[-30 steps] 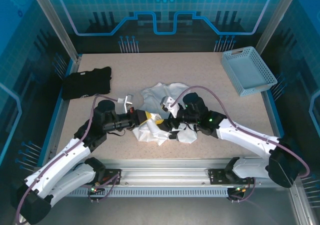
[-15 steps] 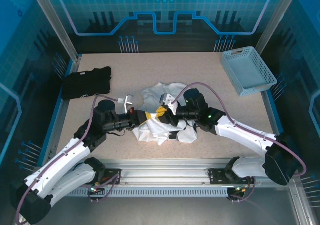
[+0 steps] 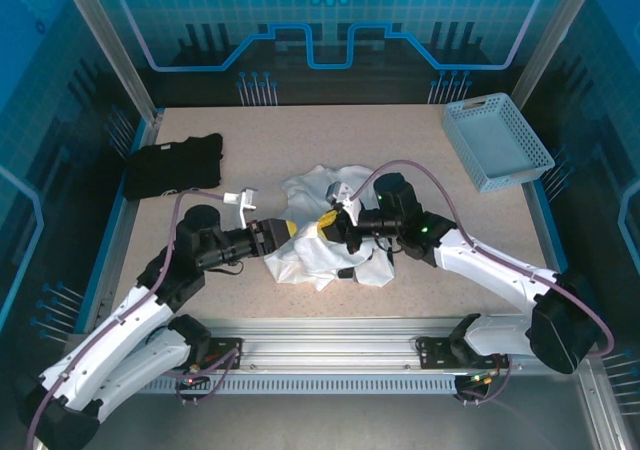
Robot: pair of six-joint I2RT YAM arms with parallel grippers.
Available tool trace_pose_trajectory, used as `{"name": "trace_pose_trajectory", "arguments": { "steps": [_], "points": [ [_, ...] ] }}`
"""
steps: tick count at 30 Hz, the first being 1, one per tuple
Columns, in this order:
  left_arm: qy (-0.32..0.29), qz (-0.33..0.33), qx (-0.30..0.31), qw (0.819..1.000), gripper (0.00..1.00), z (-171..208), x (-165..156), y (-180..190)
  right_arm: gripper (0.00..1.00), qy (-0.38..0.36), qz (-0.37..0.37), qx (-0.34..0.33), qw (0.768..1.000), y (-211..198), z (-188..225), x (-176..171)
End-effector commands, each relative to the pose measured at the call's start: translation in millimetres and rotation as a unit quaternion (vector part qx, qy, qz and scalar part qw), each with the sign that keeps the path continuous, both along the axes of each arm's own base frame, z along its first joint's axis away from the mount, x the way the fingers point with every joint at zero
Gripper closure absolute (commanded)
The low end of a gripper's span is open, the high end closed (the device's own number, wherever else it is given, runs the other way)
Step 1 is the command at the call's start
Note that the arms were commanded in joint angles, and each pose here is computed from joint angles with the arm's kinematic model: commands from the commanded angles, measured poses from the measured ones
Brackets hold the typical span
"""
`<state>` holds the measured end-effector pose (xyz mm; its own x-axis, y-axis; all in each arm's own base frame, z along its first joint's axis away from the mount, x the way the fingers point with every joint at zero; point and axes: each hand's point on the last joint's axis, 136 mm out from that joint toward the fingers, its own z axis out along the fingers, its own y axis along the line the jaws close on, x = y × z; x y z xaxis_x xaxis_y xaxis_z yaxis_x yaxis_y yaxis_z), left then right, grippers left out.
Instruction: Fold the inside-out t-shirt
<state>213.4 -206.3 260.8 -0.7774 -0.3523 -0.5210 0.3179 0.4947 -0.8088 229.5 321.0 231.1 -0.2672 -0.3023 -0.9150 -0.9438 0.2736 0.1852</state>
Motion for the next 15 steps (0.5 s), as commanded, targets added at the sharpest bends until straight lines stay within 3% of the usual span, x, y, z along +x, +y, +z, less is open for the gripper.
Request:
{"name": "trace_pose_trajectory", "arguments": {
  "steps": [1,6,9,15],
  "points": [
    [-0.154,0.011,0.105,0.982,0.48,26,8,17,1.0,0.046,0.015,0.02,0.999,-2,26,-4],
    [-0.29,-0.047,0.149,0.944,0.4,59,-5,11,1.0,0.102,0.001,0.004,0.995,-12,30,2],
    [-0.328,-0.109,0.187,0.919,0.38,56,-17,-1,1.0,0.127,0.002,0.008,0.992,-15,35,4],
    [-0.414,-0.18,0.304,0.839,0.35,40,-20,-27,1.0,0.161,0.006,0.023,0.987,-13,41,7]
  ]
}}
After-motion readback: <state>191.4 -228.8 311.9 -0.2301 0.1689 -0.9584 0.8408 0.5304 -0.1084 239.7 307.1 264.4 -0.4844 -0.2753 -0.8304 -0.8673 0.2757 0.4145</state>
